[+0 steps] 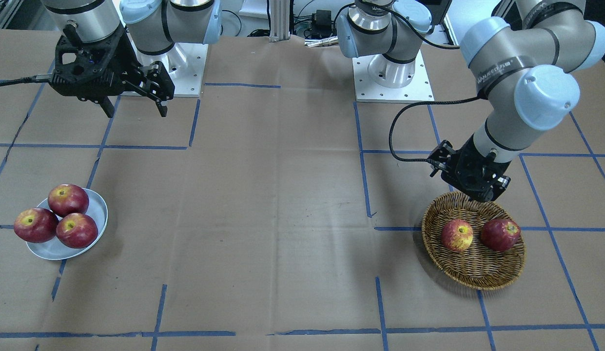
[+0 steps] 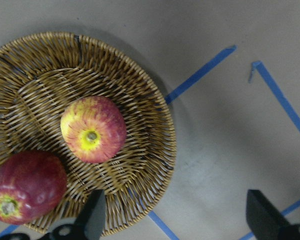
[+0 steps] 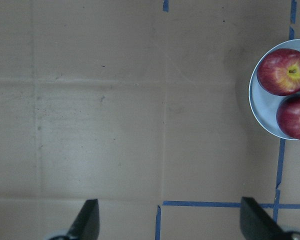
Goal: Transfer apple from basket to plate
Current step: 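Close the left gripper on the yellow-red apple in the basket, then lift the apple with the left gripper and carry it toward the table center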
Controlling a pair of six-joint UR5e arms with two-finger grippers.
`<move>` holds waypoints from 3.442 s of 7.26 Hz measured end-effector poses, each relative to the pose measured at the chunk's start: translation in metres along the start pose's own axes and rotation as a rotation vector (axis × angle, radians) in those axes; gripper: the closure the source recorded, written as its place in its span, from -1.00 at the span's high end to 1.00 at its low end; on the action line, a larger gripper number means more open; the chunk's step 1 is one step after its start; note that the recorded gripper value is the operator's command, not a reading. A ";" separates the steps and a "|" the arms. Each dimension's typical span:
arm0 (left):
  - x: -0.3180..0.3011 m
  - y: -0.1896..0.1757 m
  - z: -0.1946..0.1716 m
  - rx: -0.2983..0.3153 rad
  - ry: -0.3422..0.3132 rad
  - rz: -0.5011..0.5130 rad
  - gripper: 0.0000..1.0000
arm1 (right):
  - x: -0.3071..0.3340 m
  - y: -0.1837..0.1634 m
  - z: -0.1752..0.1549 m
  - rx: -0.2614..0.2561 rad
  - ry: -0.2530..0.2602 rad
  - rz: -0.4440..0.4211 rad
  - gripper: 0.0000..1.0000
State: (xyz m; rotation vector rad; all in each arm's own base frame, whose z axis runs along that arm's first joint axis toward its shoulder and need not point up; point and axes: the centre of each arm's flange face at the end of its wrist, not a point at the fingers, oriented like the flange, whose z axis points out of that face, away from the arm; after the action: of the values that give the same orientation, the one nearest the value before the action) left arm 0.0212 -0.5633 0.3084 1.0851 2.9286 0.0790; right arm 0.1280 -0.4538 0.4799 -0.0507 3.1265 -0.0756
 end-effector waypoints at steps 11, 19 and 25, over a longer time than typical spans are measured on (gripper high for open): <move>-0.048 -0.015 0.105 0.016 0.012 0.081 0.58 | 0.000 0.000 -0.001 0.002 0.000 0.001 1.00; -0.054 -0.015 0.088 0.017 -0.022 0.036 -1.00 | 0.000 -0.001 -0.001 0.002 0.000 0.001 1.00; 0.083 -0.091 -0.003 0.069 -0.033 -0.395 -0.98 | 0.000 0.000 -0.002 0.003 0.000 0.000 1.00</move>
State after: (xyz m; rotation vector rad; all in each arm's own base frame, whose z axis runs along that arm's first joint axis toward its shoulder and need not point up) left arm -0.1007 -0.5782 0.3063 0.4881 3.0688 -0.0455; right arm 0.1280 -0.4540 0.4815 -0.0508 3.1265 -0.0797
